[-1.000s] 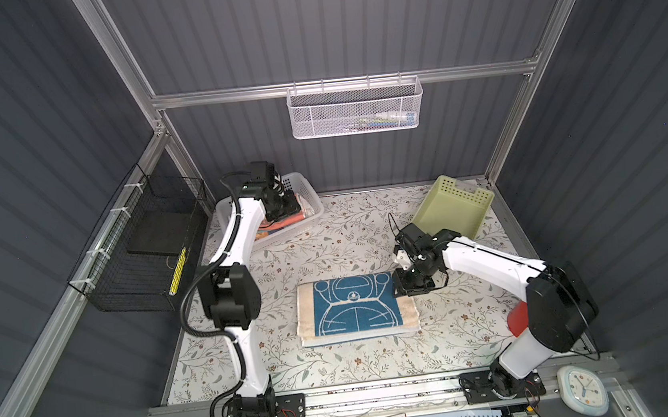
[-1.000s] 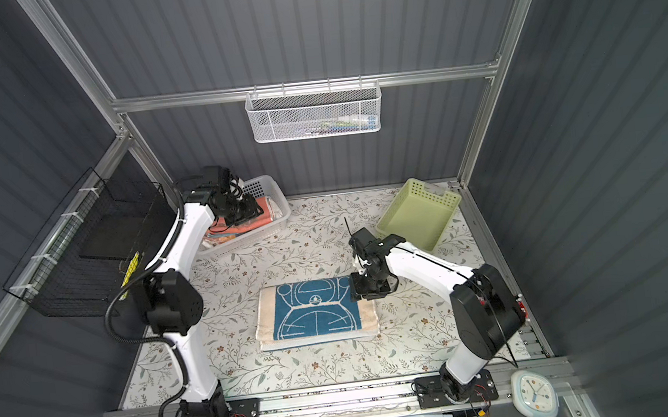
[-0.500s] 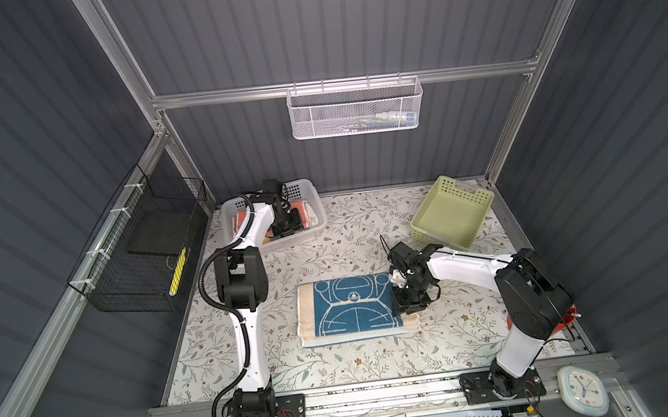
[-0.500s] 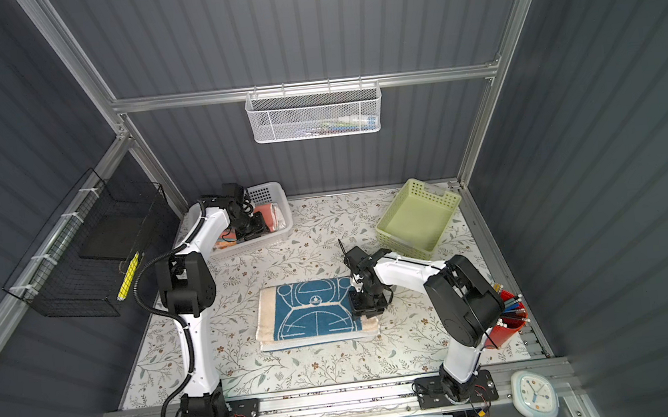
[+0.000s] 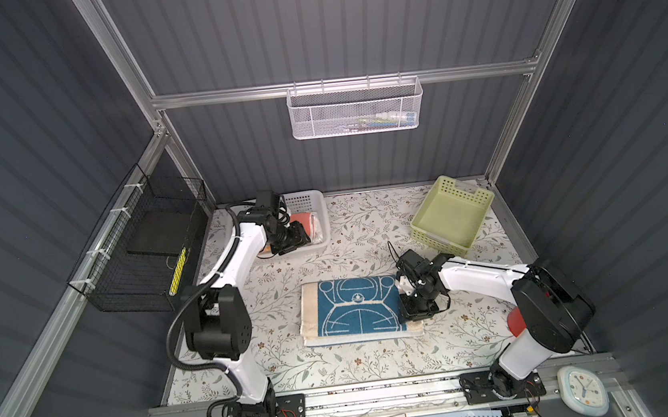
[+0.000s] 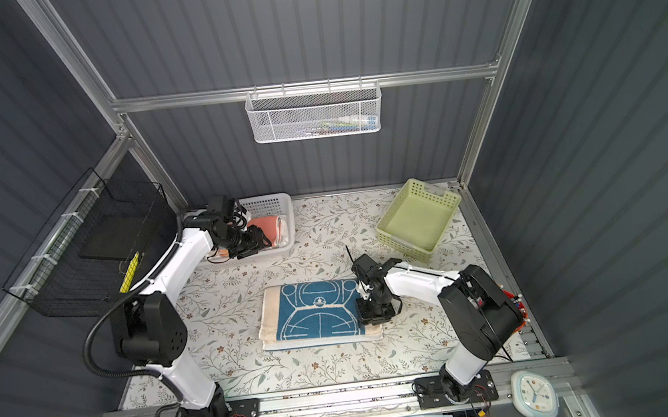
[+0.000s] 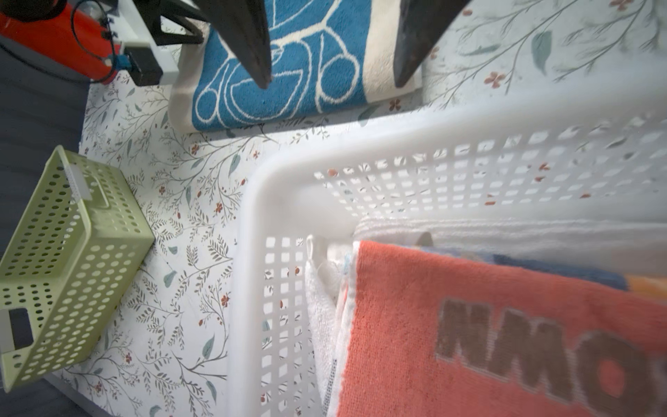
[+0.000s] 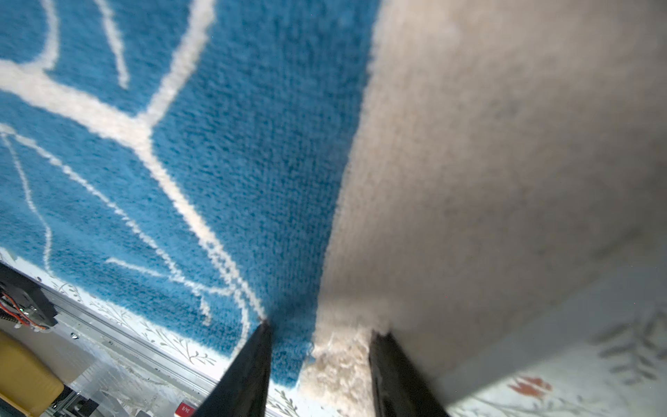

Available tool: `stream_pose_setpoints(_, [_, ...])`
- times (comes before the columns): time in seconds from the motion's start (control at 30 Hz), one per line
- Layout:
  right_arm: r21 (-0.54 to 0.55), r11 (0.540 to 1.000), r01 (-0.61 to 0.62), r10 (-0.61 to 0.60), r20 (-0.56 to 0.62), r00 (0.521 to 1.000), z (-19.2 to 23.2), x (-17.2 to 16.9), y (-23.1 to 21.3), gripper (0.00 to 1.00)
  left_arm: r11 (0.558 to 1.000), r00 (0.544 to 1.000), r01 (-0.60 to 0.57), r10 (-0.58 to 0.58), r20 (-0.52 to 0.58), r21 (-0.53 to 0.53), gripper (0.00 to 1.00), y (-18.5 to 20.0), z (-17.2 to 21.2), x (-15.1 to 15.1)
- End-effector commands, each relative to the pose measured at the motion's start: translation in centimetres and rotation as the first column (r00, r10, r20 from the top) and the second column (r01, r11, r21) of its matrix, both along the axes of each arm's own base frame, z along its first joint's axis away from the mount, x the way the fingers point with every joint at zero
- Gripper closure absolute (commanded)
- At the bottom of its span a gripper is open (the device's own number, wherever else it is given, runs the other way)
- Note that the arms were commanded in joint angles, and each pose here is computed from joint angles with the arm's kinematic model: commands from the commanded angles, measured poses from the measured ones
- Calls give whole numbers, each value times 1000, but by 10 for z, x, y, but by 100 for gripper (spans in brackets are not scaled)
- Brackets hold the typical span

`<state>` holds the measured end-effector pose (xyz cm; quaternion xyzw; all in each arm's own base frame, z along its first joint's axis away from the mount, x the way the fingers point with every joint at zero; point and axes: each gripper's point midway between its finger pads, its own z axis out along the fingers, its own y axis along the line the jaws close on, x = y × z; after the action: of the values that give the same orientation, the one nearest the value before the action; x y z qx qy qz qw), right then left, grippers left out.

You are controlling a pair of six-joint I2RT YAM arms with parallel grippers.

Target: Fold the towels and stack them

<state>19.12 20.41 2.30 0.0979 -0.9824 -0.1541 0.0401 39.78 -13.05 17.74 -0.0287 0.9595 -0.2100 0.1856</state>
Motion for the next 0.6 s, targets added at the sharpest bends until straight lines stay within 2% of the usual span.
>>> stream_pose_setpoints(0.0, [-71,997,19,-19,-4,1000,-4,-6,-16,52,999,1000,17,-18,24,48,41,14,9,-30])
stream_pose_setpoints(0.1, [-62,998,18,-18,9,1000,0,-2,-13,51,997,998,45,-42,-55,57,38,19,-15,-69])
stream_pose_setpoints(0.23, [-61,998,16,-16,6,1000,-1,0,-12,51,998,989,61,-64,-136,-24,34,11,-47,-111])
stream_pose_setpoints(0.33, [-58,998,16,-15,10,1000,1,1,-11,50,997,980,39,-50,-191,-62,32,9,-74,-132])
stream_pose_setpoints(0.57, [-67,998,16,-15,16,1000,1,-1,-14,49,980,948,10,-72,-309,-198,31,-8,-122,-160])
